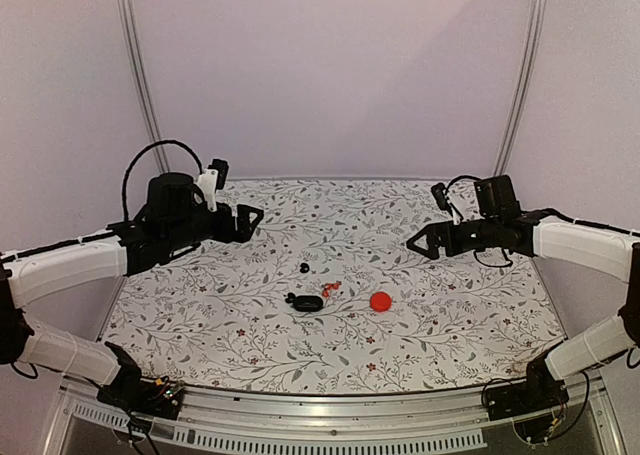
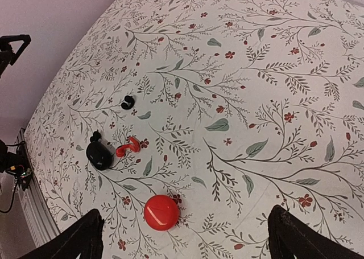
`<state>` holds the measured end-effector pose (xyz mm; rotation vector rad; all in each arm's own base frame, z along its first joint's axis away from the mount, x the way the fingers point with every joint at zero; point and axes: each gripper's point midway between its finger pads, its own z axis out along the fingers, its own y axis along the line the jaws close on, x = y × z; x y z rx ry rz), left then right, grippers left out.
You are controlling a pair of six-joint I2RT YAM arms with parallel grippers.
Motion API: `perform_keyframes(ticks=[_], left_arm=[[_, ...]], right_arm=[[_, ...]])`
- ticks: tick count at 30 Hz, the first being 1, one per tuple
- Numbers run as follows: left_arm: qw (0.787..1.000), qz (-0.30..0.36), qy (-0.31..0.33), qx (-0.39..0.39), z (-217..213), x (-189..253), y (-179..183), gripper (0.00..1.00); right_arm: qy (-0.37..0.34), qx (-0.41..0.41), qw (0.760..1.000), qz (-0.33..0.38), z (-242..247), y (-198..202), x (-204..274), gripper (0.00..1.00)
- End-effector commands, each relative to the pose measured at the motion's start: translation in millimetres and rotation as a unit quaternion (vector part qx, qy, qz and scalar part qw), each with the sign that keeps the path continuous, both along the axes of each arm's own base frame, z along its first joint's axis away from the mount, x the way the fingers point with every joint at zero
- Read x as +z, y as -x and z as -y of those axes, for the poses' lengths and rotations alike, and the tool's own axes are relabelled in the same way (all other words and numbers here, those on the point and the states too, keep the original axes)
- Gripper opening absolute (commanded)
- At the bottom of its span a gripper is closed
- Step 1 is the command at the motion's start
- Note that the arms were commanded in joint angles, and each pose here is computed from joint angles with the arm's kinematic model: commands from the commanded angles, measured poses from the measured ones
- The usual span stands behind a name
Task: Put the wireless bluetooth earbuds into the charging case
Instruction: Pick up the charging case from the center of the board.
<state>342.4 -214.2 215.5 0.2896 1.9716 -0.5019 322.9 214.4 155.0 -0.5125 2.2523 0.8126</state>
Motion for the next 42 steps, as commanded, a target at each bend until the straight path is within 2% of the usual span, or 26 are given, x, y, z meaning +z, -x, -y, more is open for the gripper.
perform_keyframes(ticks=[1,12,21,32,38,42], left_arm=[[1.0,0.018,-0.002,-0.008,11,5,1,1.0],[0.999,0.005,0.019,-0.03,35,-3,17,1.0],[1.0,-0.009,0.022,-0.018,38,-11,22,1.0],[0.999,-0.027,0.0,0.028,31,-18,13,1.0],[0.999,-0.024,-0.013,0.039,34,-18,13,1.0],[0.999,-0.017,-0.013,0.037,35,-14,15,1.0]], right_arm=[[0.01,0.018,1.0,-0.022,-13,10,-8,0.99],[0.085,0.048,0.989,-0.11,-35,51,-75,0.98],[0.121,0.071,0.98,-0.139,-58,66,-108,0.93],[0.192,0.082,0.968,-0.138,-85,73,-134,0.81],[0.245,0.07,0.959,-0.126,-85,62,-145,0.67],[0.266,0.079,0.954,-0.113,-86,63,-147,0.62]])
